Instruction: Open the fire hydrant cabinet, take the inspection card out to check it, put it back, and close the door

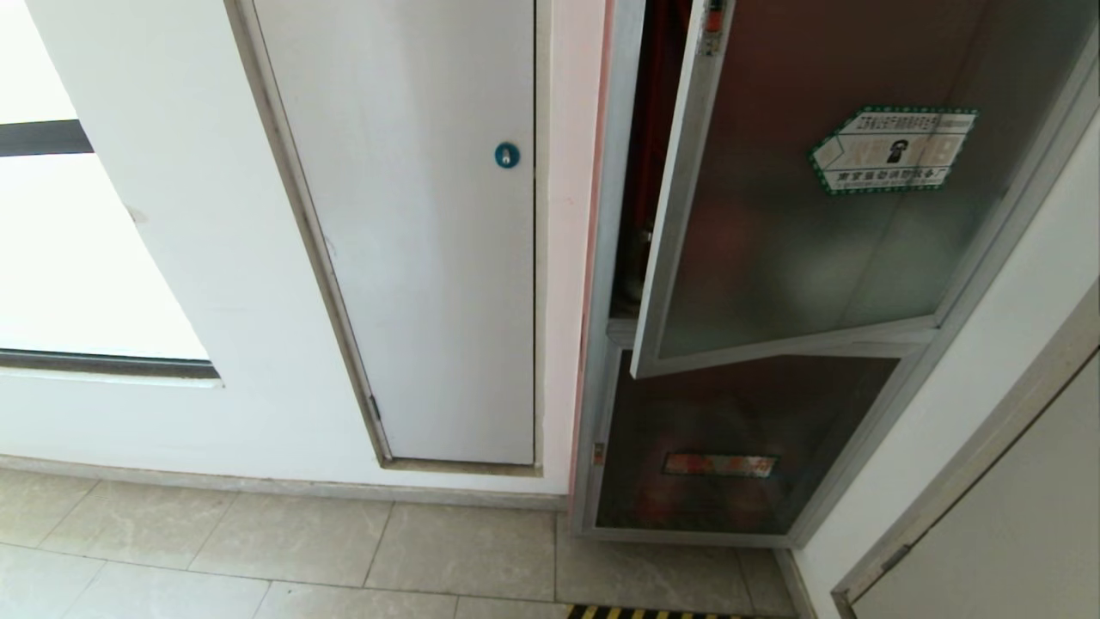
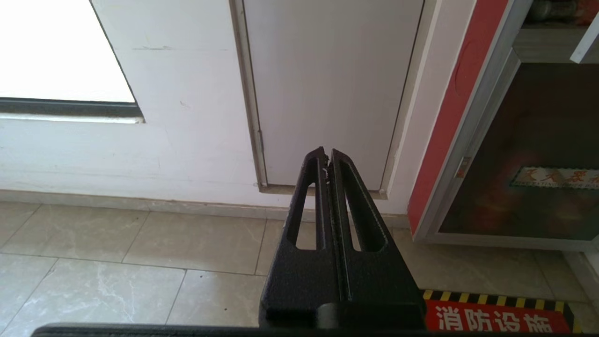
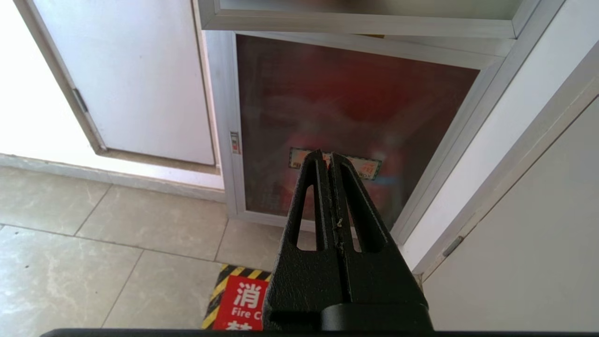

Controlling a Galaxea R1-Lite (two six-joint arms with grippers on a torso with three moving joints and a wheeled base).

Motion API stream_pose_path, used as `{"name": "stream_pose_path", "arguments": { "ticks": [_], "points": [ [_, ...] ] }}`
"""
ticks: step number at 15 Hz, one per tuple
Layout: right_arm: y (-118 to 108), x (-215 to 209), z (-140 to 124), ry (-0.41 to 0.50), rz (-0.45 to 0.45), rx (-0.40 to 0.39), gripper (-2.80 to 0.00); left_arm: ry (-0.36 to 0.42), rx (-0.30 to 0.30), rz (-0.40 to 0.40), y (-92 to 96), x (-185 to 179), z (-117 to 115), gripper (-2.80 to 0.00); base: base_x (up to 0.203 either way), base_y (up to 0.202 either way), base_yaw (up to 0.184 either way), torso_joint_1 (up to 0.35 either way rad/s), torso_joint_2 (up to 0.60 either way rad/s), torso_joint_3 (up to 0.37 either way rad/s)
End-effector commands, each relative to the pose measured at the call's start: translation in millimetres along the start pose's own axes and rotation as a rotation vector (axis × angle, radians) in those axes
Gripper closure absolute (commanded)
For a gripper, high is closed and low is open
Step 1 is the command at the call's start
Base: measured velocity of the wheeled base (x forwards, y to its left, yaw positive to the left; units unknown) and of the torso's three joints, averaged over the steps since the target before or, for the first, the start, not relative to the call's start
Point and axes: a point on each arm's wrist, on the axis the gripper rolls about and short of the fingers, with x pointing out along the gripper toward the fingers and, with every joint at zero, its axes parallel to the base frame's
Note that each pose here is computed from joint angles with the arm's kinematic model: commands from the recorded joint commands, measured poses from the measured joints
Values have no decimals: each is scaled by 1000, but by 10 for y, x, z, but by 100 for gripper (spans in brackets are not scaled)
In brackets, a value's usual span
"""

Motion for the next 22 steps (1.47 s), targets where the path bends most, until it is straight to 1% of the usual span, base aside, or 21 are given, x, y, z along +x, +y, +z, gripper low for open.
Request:
{"name": "stream_pose_path", "arguments": {
  "ticks": [1,6,7,22],
  "points": [
    [0,1,0,2,1,-1,0,21,0,1,0,13,-56,0,0,0,0,0,0,0],
    [0,1,0,2,1,0,0,21,0,1,0,14,-56,0,0,0,0,0,0,0],
    [0,1,0,2,1,0,0,21,0,2,1,14,-56,0,132,0,-1,-2,-14,5],
    [0,1,1,0,1,-1,0,19,1,0,0,12,-52,0,196,0,1,6,3,0]
  ]
}}
